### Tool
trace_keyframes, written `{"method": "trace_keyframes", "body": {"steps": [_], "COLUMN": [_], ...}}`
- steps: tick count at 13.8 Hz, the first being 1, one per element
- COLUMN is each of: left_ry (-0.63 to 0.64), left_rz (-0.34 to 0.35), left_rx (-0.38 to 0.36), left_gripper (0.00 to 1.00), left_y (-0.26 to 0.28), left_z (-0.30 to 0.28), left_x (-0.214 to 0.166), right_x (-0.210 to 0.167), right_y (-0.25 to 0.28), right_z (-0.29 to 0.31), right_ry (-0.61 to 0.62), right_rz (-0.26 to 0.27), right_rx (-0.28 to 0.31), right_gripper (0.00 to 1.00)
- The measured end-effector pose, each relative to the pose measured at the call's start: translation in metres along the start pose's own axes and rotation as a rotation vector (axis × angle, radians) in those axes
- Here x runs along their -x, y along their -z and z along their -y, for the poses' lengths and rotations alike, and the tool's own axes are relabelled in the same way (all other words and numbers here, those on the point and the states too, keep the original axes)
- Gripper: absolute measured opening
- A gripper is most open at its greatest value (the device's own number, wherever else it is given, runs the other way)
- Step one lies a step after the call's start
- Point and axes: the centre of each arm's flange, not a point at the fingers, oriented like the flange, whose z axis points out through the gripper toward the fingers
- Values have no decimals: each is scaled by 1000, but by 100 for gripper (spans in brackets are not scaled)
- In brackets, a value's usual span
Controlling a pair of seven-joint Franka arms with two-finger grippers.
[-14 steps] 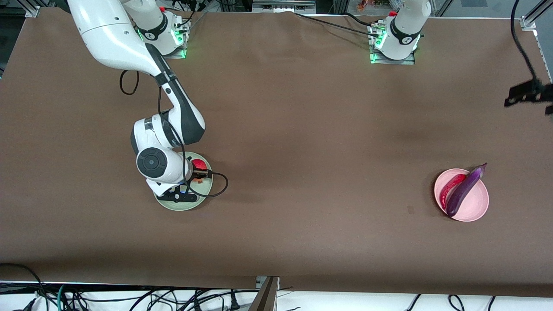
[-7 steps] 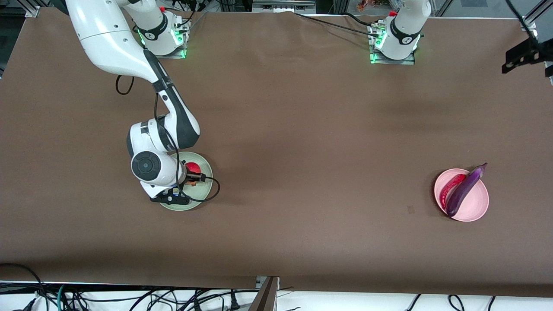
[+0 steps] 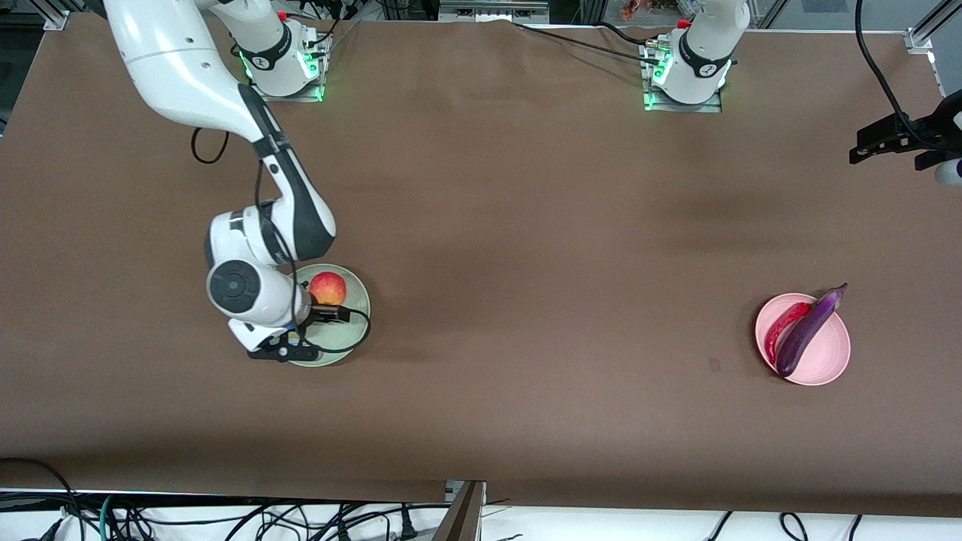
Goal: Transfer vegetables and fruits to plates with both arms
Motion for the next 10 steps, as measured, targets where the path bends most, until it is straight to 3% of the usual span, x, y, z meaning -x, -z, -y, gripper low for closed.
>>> {"method": "trace_keyframes", "body": {"steps": [5, 7, 10], "left_ry": [-23, -11, 1], "left_rz": [-12, -12, -13], "left_rx": [-1, 0, -1], "left_gripper": [100, 100, 100], "left_y": [4, 4, 4], "left_z": [-14, -22, -34], "left_x": [-3, -4, -5], "right_x": [28, 51, 79], "right_y": [162, 211, 267], "right_z": [-45, -53, -64], "right_ry": [87, 88, 81], "right_rz": [-31, -10, -42], "right_rx": [8, 10, -1], "right_gripper": [100, 100, 100]}}
